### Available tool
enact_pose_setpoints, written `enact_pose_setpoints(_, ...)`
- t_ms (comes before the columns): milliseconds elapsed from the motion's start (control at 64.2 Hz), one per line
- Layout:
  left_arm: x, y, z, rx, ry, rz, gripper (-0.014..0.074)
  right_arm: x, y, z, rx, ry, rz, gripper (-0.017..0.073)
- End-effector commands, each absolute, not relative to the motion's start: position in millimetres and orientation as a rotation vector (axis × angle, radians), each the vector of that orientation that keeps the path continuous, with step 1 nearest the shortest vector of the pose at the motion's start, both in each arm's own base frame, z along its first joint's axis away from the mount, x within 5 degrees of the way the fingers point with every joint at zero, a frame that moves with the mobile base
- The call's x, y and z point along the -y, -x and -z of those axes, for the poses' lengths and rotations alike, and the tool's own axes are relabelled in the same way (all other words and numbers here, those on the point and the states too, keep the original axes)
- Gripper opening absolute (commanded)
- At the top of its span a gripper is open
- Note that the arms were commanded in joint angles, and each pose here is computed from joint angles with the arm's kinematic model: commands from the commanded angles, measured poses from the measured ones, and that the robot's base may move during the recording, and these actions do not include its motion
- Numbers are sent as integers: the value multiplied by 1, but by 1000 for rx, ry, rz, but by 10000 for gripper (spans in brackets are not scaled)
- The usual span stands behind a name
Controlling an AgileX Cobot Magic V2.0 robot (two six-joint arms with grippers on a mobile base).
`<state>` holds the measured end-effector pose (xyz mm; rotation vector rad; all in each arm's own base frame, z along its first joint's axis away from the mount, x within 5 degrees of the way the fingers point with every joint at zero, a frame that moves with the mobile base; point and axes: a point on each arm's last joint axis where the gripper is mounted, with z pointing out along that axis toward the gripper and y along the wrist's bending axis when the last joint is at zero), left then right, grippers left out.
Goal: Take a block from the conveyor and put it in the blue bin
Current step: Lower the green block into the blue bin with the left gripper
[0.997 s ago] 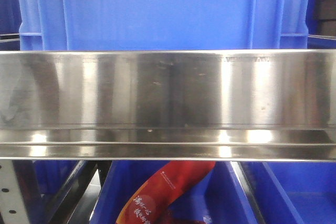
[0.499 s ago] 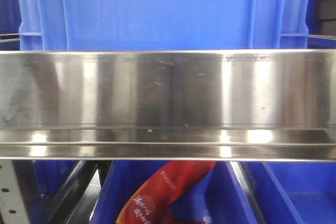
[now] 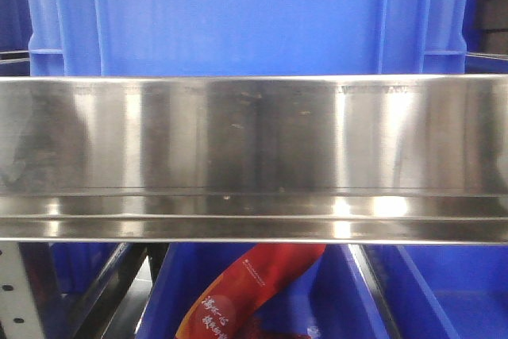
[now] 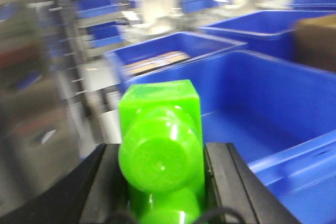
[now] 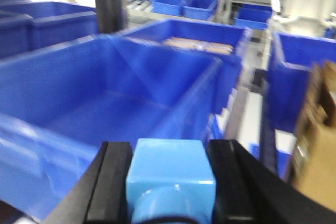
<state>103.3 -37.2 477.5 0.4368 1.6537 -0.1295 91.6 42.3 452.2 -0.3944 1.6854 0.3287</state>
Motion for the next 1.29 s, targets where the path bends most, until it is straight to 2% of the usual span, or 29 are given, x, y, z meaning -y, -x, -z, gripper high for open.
enact_pose_setpoints(0, 56, -121, -490, -1684, -523, 186, -111, -52, -107, -470, -1663, 435, -362, -154)
enact_pose_setpoints(265, 124, -192, -504, -1812, -708, 266, -111, -105, -166, -496, -1691, 594, -473, -154)
enact_pose_setpoints(467, 158, -244, -479, -1915, -751, 250, -111, -148, -213, -472, -1809, 682, -507, -154)
enact_pose_setpoints(717, 182, -280, -434, -2069, -811, 222, -111, -172, -253, -431, -1956, 720, -489, -154)
enact_pose_setpoints(841, 184, -287, -424, -2110, -823, 205, -108, -176, -261, -422, -1985, 728, -482, -148)
enact_pose_setpoints(904, 184, -288, -423, -2112, -824, 205, -87, -177, -262, -420, -1992, 731, -481, -111)
enact_pose_setpoints(1013, 184, -288, -423, -2113, -823, 211, 39, -177, -262, -419, -1996, 732, -481, 20)
enact_pose_setpoints(1153, 184, -288, -423, -2113, -823, 211, 314, -177, -262, -419, -1996, 732, -481, 314)
enact_pose_setpoints(1215, 184, -288, -423, -2113, -823, 211, 436, -177, -262, -419, -1996, 732, -481, 406)
enact_pose_setpoints(1278, 184, -288, -423, -2113, -823, 211, 512, -177, -262, -419, -1996, 732, -481, 480)
